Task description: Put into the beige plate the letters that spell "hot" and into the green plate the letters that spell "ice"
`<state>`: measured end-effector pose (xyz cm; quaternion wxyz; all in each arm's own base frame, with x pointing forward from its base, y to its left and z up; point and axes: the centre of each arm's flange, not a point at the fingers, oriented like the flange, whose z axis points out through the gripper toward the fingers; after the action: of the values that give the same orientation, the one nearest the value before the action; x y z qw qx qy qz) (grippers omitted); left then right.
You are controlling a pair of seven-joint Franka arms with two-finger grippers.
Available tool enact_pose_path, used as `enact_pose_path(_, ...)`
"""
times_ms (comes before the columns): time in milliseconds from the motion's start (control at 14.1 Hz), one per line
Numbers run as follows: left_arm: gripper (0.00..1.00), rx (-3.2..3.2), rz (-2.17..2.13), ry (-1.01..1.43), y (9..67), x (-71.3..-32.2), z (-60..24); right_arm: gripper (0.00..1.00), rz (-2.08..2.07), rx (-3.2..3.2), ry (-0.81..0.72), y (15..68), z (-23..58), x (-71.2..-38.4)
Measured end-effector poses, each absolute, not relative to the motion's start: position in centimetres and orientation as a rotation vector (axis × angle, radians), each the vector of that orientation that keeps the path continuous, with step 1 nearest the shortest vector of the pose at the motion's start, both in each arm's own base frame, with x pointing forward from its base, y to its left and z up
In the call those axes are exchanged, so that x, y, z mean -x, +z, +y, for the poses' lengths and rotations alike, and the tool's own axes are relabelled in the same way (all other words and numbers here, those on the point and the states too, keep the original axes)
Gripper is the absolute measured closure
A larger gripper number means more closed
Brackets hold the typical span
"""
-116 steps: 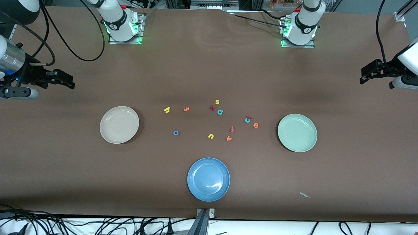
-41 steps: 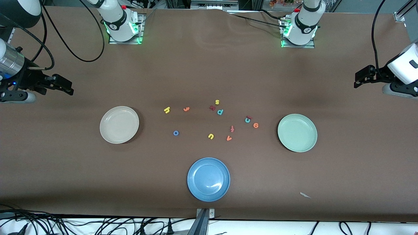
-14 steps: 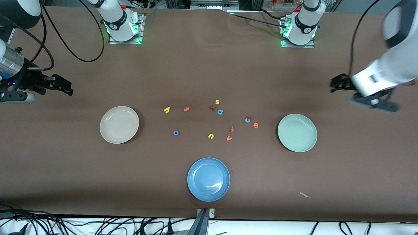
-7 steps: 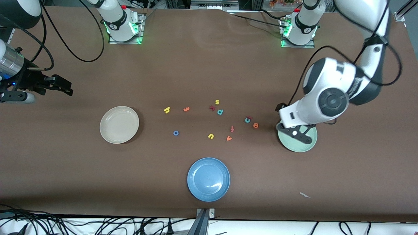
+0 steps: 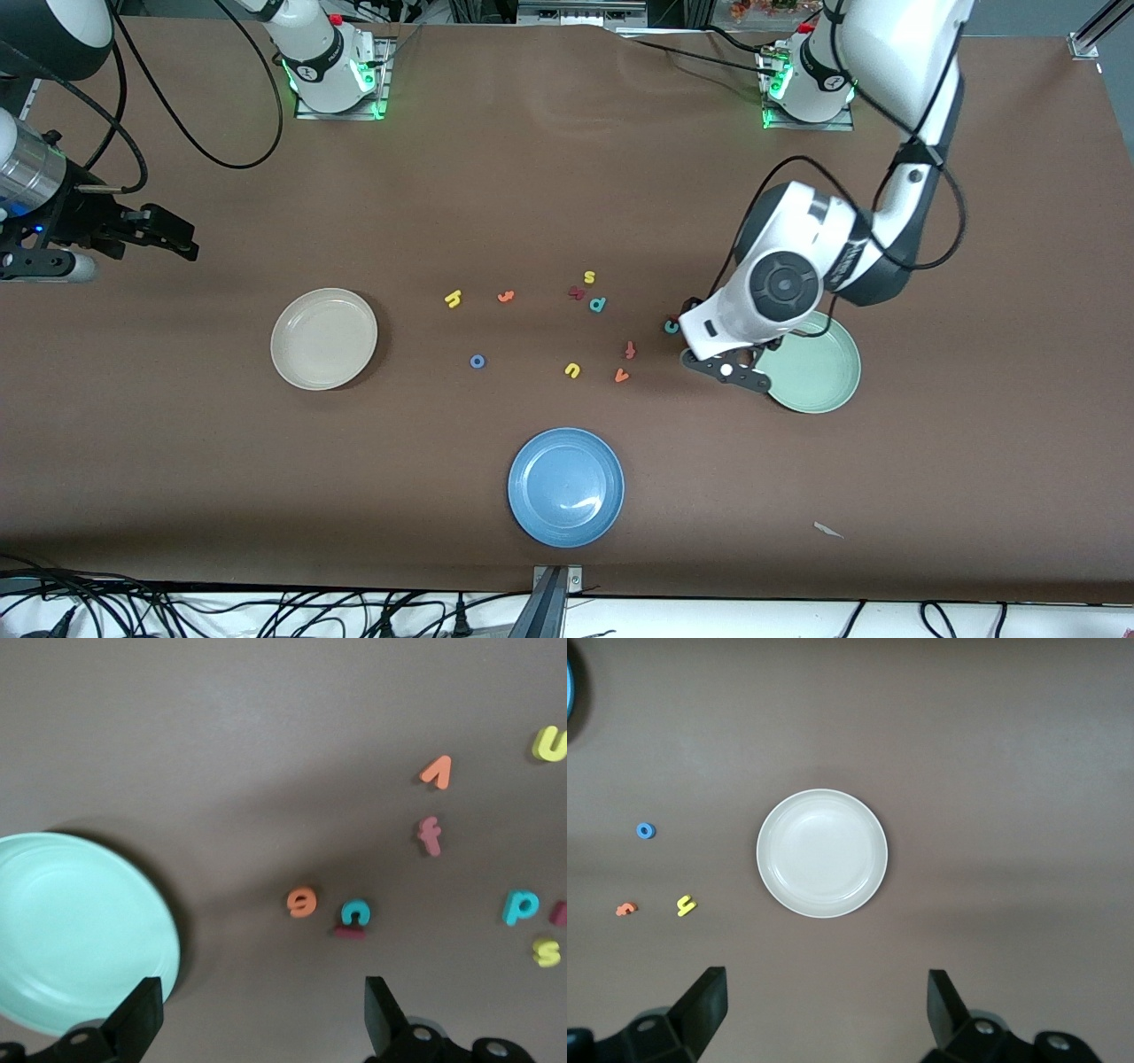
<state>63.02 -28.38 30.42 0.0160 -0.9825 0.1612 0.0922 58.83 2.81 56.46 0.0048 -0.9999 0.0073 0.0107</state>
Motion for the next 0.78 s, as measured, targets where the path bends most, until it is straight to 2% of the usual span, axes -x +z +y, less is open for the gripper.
enact_pose_path(283, 0.0, 3.045, 0.472, 0.341, 25.6, -63.5, -27.4, 0.0, 0.019, 3.133, 0.073, 55.0, 3.0, -59.4)
enact_pose_path(778, 0.0, 3.035, 0.499, 0.37, 21.3, -62.5, -28.5, 0.0, 0.209, 3.131, 0.073, 52.0, 6.2, -59.6)
